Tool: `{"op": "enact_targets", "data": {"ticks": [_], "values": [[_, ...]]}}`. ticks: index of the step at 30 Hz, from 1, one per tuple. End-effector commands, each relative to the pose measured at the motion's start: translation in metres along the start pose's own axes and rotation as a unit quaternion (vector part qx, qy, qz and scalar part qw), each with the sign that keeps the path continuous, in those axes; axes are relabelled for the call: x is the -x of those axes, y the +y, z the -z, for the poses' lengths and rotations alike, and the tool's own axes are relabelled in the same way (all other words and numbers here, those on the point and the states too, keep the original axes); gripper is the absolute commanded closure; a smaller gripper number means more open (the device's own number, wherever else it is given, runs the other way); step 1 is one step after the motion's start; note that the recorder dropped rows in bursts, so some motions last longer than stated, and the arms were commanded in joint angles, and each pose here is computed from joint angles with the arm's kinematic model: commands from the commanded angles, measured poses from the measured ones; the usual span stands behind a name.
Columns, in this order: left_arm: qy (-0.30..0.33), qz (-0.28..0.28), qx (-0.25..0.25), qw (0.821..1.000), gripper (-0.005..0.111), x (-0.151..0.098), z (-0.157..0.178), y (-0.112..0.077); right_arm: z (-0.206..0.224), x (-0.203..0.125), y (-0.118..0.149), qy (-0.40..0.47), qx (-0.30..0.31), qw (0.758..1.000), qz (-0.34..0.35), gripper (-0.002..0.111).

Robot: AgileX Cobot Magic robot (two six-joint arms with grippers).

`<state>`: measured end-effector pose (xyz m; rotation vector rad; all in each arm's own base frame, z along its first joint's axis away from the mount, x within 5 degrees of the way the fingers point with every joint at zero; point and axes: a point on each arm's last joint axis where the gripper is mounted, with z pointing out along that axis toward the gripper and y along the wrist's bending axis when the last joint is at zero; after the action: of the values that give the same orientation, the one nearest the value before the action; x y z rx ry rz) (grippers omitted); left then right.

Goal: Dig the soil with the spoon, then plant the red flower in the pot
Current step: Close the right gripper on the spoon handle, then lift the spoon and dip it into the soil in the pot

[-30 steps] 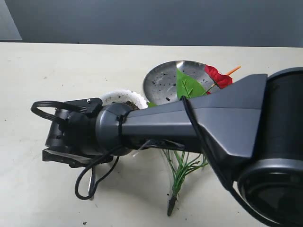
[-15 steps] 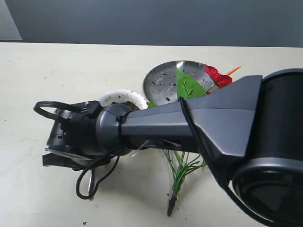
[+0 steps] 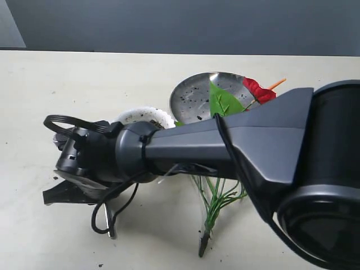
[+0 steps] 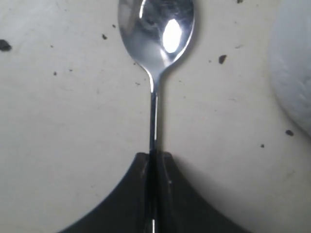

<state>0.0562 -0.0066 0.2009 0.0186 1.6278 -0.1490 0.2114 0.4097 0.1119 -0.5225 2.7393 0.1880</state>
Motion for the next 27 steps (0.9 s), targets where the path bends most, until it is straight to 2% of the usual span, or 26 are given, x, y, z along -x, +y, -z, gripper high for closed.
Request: {"op": "enact_targets", "data": {"ticks": [1, 6, 12, 15, 21, 24, 27], "values": [[-0.007, -0.001, -0.003, 1.000, 0.106, 0.001, 0.000, 0.000, 0.007, 0.000, 0.004, -0.004, 0.018, 1.000, 0.016, 0.109], [-0.007, -0.001, -0.003, 1.000, 0.106, 0.001, 0.000, 0.000, 0.035, 0.010, 0.006, -0.029, 0.036, 0.998, 0.040, 0.109], [-0.007, -0.001, -0.003, 1.000, 0.106, 0.001, 0.000, 0.000, 0.078, 0.026, 0.000, -0.081, 0.035, 0.993, 0.076, 0.109], [-0.007, -0.001, -0.003, 1.000, 0.106, 0.001, 0.000, 0.000, 0.105, 0.032, -0.008, -0.104, 0.014, 0.989, 0.106, 0.109], [-0.007, -0.001, -0.003, 1.000, 0.106, 0.001, 0.000, 0.000, 0.156, 0.042, -0.037, -0.133, -0.102, 0.963, 0.209, 0.109], [-0.007, -0.001, -0.003, 1.000, 0.106, 0.001, 0.000, 0.000, 0.175, 0.045, -0.052, -0.125, -0.173, 0.936, 0.281, 0.109], [-0.007, -0.001, -0.003, 1.000, 0.106, 0.001, 0.000, 0.000, 0.179, 0.042, -0.064, -0.067, -0.239, 0.892, 0.377, 0.109]]}}
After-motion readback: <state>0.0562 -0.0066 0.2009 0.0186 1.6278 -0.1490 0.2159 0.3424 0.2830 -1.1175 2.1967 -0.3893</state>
